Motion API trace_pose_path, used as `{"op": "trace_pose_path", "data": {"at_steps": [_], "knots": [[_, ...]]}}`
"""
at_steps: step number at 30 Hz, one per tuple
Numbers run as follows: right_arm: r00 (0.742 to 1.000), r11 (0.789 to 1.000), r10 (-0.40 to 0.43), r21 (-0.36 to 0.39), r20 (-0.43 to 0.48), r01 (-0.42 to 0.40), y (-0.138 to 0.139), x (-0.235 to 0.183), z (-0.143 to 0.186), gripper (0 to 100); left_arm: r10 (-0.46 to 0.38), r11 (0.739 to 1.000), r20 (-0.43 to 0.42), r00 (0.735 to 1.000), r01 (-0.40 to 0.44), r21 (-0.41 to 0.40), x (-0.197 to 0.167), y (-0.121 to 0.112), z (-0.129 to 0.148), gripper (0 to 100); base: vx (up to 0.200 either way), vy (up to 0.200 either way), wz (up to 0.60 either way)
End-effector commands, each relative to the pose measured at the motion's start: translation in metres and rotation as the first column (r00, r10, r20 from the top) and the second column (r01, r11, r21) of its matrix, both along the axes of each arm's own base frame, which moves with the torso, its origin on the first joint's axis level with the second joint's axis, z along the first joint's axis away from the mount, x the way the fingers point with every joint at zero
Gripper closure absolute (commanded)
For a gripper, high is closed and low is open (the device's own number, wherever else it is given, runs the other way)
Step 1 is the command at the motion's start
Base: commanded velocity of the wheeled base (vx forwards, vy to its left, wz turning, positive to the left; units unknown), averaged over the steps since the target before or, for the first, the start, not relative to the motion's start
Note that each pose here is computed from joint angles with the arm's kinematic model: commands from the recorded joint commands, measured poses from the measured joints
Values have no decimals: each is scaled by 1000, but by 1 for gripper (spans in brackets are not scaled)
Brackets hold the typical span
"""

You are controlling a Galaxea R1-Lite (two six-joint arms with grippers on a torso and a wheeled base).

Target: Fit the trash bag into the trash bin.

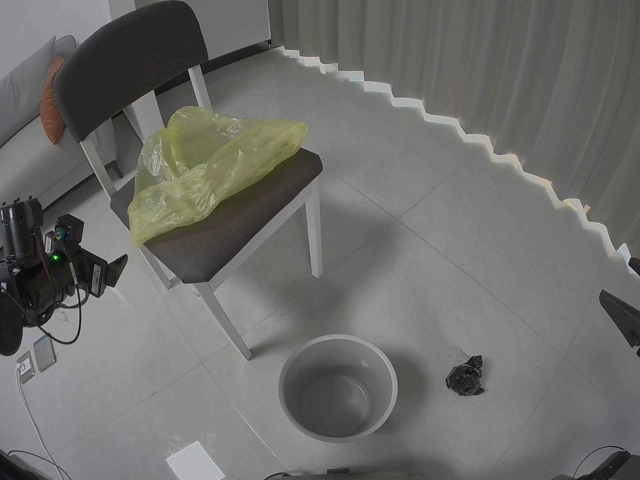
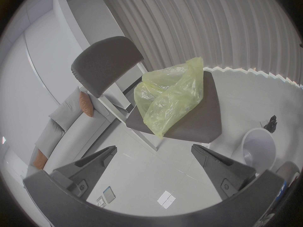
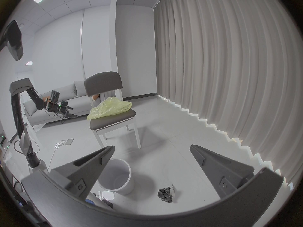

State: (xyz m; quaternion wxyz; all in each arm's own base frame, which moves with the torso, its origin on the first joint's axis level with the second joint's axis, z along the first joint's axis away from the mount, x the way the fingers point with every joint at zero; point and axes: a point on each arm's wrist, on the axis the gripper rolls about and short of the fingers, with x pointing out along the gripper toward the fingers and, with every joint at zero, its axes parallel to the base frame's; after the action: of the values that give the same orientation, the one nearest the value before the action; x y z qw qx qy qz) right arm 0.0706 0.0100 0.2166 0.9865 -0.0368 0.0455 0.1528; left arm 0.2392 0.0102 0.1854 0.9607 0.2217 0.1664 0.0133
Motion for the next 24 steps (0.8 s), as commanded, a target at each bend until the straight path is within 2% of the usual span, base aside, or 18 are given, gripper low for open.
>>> {"op": "trace_pose_path", "data": {"at_steps": [1, 8, 15, 24], "knots": [[1000, 1000, 10, -3, -7, -10, 1, 1, -1, 0, -3, 1000, -55, 998, 3, 7, 31, 0, -14, 0, 0, 0, 0], [1000, 1000, 11, -3, -10, -12, 1, 1, -2, 0, -11, 1000, -71, 997, 12, 21, 54, -5, -19, 0, 0, 0, 0], [999, 1000, 13, -4, -30, -13, 1, 5, -5, 0, -1, 996, -70, 998, 7, 89, 86, -4, -22, 0, 0, 0, 0], [999, 1000, 14, -12, -45, -14, 1, 7, -7, 0, 9, 996, -62, 998, -3, 95, 106, -2, -25, 0, 0, 0, 0]]}}
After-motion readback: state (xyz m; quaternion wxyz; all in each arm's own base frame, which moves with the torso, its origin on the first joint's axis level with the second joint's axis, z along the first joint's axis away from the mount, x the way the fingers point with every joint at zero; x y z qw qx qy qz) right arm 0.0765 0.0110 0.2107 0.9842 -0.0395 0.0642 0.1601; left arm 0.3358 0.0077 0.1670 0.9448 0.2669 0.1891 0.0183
